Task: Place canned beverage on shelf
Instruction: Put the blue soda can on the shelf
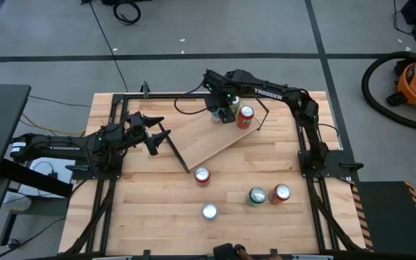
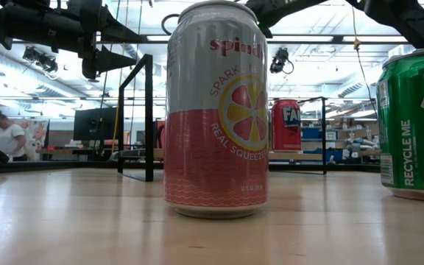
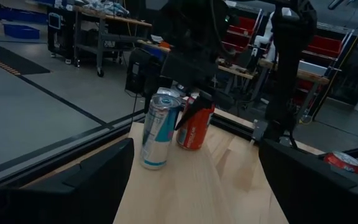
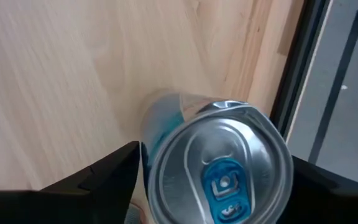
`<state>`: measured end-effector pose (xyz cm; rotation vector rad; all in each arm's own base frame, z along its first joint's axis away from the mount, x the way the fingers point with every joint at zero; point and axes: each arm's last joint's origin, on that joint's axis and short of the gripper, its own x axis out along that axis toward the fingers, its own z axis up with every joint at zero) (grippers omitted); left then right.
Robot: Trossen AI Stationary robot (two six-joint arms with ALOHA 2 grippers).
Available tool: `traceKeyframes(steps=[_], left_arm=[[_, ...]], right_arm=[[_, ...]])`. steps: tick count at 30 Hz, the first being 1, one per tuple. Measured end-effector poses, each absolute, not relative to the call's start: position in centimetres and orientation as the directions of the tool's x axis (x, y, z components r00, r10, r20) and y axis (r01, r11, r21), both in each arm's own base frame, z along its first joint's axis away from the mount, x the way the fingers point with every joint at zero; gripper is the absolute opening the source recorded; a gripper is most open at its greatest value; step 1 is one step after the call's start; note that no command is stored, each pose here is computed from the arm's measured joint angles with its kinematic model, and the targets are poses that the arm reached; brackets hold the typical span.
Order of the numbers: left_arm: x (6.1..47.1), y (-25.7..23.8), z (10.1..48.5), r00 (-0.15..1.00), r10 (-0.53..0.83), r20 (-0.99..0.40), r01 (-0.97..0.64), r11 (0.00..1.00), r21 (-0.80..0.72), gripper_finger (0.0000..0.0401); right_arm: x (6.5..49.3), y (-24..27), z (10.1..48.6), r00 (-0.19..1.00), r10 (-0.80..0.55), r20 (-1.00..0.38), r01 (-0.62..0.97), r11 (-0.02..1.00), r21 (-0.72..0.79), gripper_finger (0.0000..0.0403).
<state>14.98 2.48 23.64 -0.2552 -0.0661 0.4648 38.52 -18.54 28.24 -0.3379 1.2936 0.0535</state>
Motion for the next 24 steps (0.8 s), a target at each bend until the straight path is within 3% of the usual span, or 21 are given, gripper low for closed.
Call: traceKeyframes(steps=[17, 24], left_arm=[[15.0, 2.5, 23.5, 0.892, 0.451, -0.009, -0.438, 0.861, -0.259, 0.0357], [15.0, 2.5, 23.5, 0.892, 0.451, -0.009, -0.438, 0.860, -0.262, 0.0357]], right_arm=[[39.2, -16.5, 28.4, 0.210, -0.262, -0.942, -0.259, 0.914, -0.312, 0.0316], [39.3, -16.4, 29.8, 0.248, -0.260, -0.933, -0.218, 0.924, -0.315, 0.0331]])
